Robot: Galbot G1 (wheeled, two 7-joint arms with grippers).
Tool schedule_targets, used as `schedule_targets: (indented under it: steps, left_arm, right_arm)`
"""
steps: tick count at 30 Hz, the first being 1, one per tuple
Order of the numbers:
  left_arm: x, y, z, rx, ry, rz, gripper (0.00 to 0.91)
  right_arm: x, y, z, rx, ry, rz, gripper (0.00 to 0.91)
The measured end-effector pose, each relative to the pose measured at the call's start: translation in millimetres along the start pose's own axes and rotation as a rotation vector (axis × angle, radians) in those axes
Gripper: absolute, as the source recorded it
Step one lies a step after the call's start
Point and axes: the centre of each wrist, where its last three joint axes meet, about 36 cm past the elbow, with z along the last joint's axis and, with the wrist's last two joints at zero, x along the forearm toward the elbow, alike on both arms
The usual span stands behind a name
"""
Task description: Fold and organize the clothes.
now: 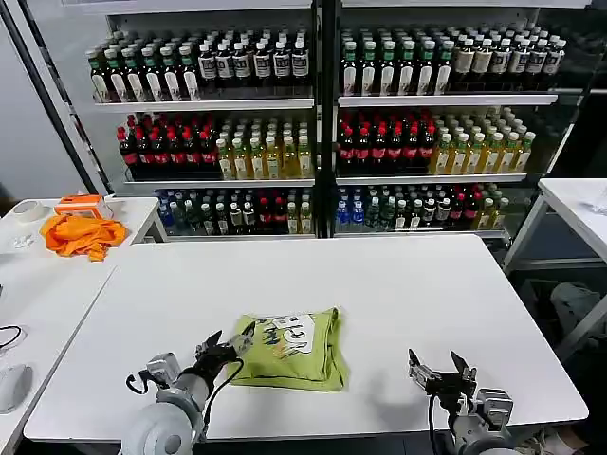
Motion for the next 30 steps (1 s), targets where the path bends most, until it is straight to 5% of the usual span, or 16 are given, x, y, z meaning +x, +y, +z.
schedule_targets:
  steps: [14,16,19,21,24,30]
  left_arm:
    - [-16,-5,17,0.063,0.071,0.02,0.907]
    - [-18,-5,17,0.075,0.072,0.025,0.796]
    - [-19,-5,18,0.106,0.074,0.039,0.433]
    - [-19,-6,19,0.141,0.075,0.053,0.302]
    - [-21,-7,18,0.184,0.074,0.072,0.212]
    - [-25,-4,17,0.276,0.056,0.091,0.202]
  right_arm:
    - [7,-3,-4,0.008,-0.002,0.003,0.907]
    - [9,-4,-5,0.011,-0.003,0.006,0.907]
    - [10,-5,-5,0.011,-0.005,0.009,0.907]
    - [12,-4,-5,0.009,-0.005,0.011,0.907]
    - [14,-4,-5,0.006,-0.004,0.012,0.907]
    - [17,-3,-5,0.0,-0.002,0.015,0.907]
